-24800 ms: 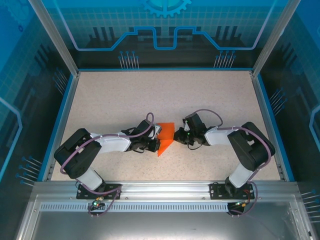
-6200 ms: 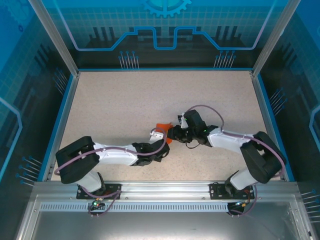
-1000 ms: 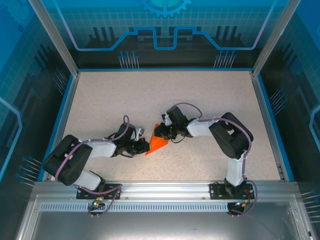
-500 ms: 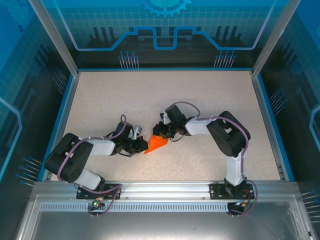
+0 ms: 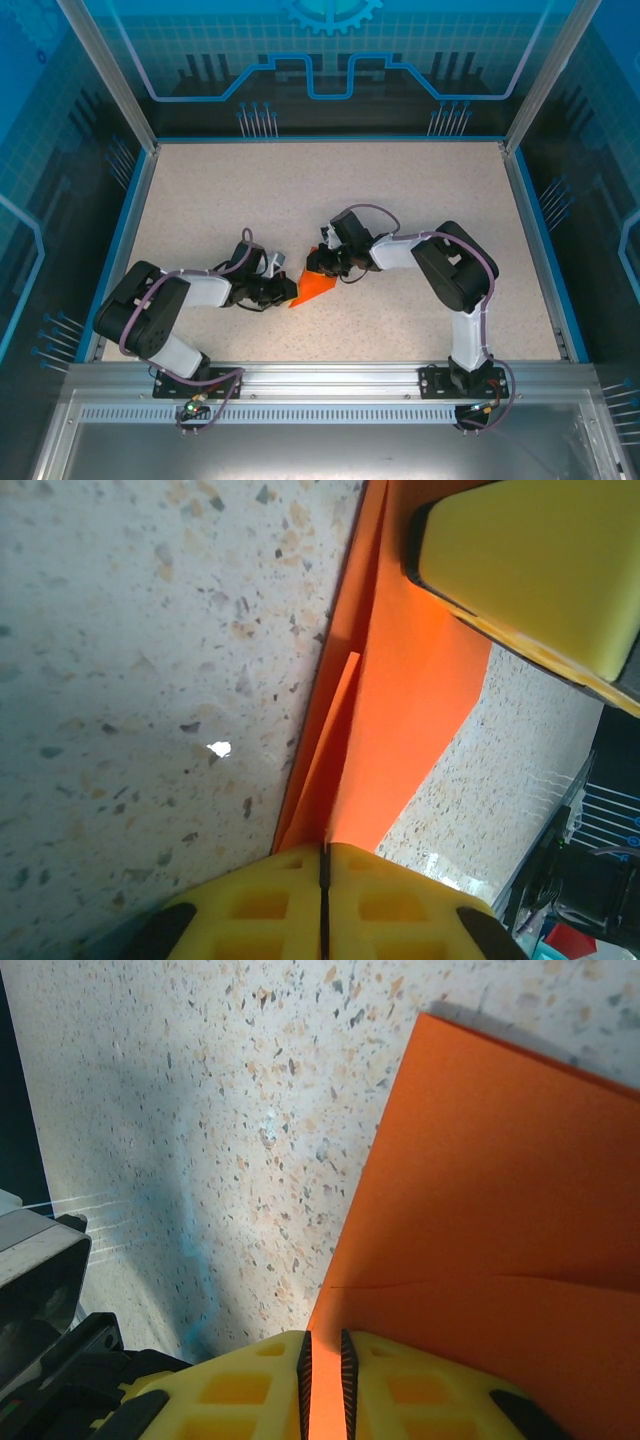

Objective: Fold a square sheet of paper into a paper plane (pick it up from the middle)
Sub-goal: Fourth fold the wing at the center of the table.

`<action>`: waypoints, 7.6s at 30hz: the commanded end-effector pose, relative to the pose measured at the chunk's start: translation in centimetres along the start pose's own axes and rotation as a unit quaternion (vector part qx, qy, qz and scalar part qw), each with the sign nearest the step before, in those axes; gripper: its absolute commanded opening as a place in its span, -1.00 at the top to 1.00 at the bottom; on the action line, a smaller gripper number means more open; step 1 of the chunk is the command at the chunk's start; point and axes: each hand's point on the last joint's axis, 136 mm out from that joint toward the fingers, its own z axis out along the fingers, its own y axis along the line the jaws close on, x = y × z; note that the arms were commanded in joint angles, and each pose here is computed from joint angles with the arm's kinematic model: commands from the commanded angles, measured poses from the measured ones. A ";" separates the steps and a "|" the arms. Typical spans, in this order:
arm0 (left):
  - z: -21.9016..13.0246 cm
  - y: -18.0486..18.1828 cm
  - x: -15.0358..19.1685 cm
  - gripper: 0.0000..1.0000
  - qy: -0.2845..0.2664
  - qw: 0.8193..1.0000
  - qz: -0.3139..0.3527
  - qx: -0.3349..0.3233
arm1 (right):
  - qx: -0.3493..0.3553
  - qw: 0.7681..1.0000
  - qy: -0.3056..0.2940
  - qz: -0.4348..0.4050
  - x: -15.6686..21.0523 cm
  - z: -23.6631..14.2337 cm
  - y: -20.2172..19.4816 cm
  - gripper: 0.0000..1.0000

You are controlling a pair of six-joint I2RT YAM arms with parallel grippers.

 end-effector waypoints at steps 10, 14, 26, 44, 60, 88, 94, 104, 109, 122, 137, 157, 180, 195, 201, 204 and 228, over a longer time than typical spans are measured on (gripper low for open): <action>-0.9 0.8 1.6 0.73 0.023 1.000 -0.003 -0.016 | 0.051 0.998 0.014 0.020 0.7 0.8 -3.7 0.64; -1.2 0.7 2.0 0.74 0.028 0.999 0.001 -0.017 | 0.049 0.998 0.015 0.019 0.7 0.7 -3.6 0.64; -1.0 3.0 2.4 0.95 0.029 0.997 -0.031 -0.066 | 0.058 0.998 0.015 0.021 0.9 0.7 -4.1 0.64; -1.4 3.5 3.1 0.69 0.042 0.993 -0.027 -0.110 | 0.063 0.998 0.019 0.021 0.9 0.9 -4.2 0.64; -1.5 5.5 3.8 0.90 0.040 0.979 -0.034 -0.199 | 0.077 0.996 0.025 0.026 1.3 1.2 -5.1 0.64; -2.9 6.2 3.9 0.83 0.024 0.963 -0.024 -0.267 | 0.083 0.996 0.027 0.026 1.5 1.2 -5.1 0.64; -4.7 3.7 3.0 0.63 -0.014 0.971 -0.004 -0.240 | 0.086 0.996 0.028 0.026 1.5 1.2 -5.1 0.64; -4.5 -5.0 1.1 0.50 -0.024 0.995 0.056 -0.080 | 0.090 0.995 0.027 0.027 1.5 1.2 -5.3 0.65; -2.5 -6.6 0.2 0.51 -0.009 0.998 0.050 -0.030 | 0.093 0.995 0.028 0.030 1.6 1.3 -5.6 0.65; -0.2 -1.8 1.1 0.55 0.022 0.996 0.007 -0.085 | 0.096 0.994 0.033 0.029 1.8 1.4 -5.8 0.65; -1.0 3.9 3.2 0.62 0.034 0.987 -0.031 -0.154 | 0.104 0.993 0.037 0.031 2.0 1.6 -6.4 0.64; -5.0 -0.3 2.8 0.53 -0.018 0.994 -0.003 -0.104 | 0.102 0.993 0.035 0.035 2.0 1.7 -6.4 0.65; 0.6 -3.7 -2.5 0.54 -0.011 1.000 -0.002 -0.026 | 0.099 0.994 0.033 0.040 1.8 1.9 -6.2 0.64; 1.2 5.2 0.8 0.80 0.009 0.985 -0.049 -0.164 | 0.044 0.999 0.007 0.009 -0.5 -0.1 -2.0 0.63; 1.3 5.4 0.8 0.84 0.008 0.985 -0.047 -0.167 | 0.047 0.998 -0.034 -0.022 -1.8 -3.1 0.0 0.61; 1.3 5.4 0.7 0.86 0.007 0.985 -0.047 -0.167 | 0.035 0.998 -0.035 -0.033 -1.3 -3.4 0.7 0.61; 1.4 6.2 1.1 0.89 0.011 0.982 -0.053 -0.180 | 0.067 0.997 -0.022 0.021 1.6 0.2 -4.2 0.69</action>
